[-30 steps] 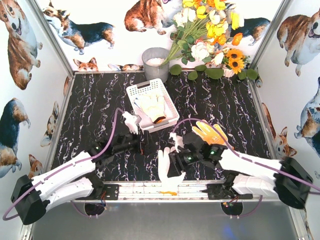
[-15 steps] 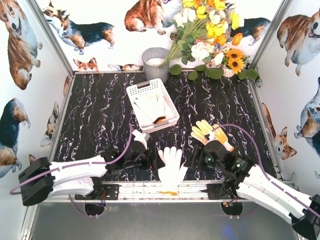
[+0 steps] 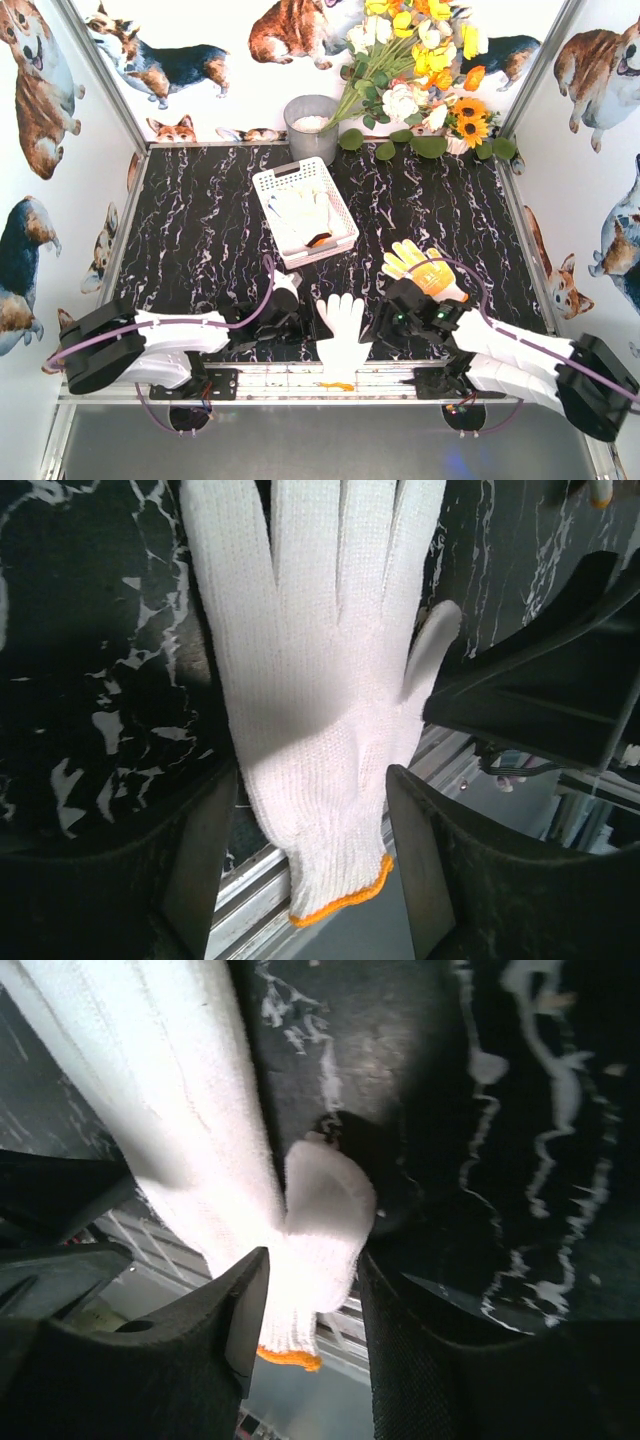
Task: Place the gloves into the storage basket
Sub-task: Place the glove at the center of the board.
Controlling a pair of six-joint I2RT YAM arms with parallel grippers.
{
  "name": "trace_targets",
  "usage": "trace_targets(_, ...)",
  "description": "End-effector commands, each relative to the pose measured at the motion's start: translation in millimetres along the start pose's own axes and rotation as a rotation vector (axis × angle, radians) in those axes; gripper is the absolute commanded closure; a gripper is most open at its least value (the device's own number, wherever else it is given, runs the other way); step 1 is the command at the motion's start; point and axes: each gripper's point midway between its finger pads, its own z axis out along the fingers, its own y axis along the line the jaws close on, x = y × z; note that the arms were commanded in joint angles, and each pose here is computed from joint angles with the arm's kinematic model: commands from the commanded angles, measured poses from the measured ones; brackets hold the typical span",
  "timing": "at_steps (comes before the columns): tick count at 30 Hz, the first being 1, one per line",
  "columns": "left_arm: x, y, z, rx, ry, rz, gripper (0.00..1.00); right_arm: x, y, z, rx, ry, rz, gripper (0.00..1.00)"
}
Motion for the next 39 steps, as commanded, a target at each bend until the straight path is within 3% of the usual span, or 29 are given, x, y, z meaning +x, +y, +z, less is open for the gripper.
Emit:
trace_targets(1, 10.9, -3.7, 6.1, 0.029, 0.046, -0.020, 0.46, 0.7, 16.6, 11.7, -0.063, 0.027, 0.001, 0.57)
trace_targets(6, 8.6, 6.3, 14.0, -0.006, 0.026, -0.024, 0.63, -4.0, 16.1, 17.2, -0.060, 0.004, 0.000, 0.72)
trace_targets(10, -1.4, 30.1, 15.0, -0.112, -0.049, -0.042, 0.86, -16.8, 25.1, 12.9, -0.084, -0.064, -0.044, 0.99)
trace_targets(14, -24.3, 16.2, 14.6, -0.092, -0.153, -0.035, 1.00, -31.9, 30.9, 6.4, -0.080, -0.144, -0.070, 1.00)
trace_targets(21, -50.9, 19.9, 14.2, -0.188, -0.257, 0.011, 1.00, -65.0, 30.3, -5.3, -0.023, -0.260, -0.116, 1.00)
trace_targets(30, -51.6, 24.5, 25.9, -0.190, -0.263, -0.016, 1.00, -84.2, 32.6, 2.5, 0.024, -0.251, -0.171, 1.00)
trace_targets(31, -53.4, 24.1, 25.8, -0.191, -0.270, -0.012, 0.95, -83.4, 35.2, 2.8, 0.024, -0.237, -0.180, 1.00)
trace_targets(36, -64.7, 11.4, 16.4, -0.194, -0.293, 0.056, 0.47, -88.1, 45.9, -12.6, 0.035, -0.240, -0.260, 0.51)
trace_targets(39, -74.6, -1.1, 1.6, -0.200, -0.312, 0.126, 0.30, -100.0, 47.4, -39.3, 0.076, -0.315, -0.312, 0.41)
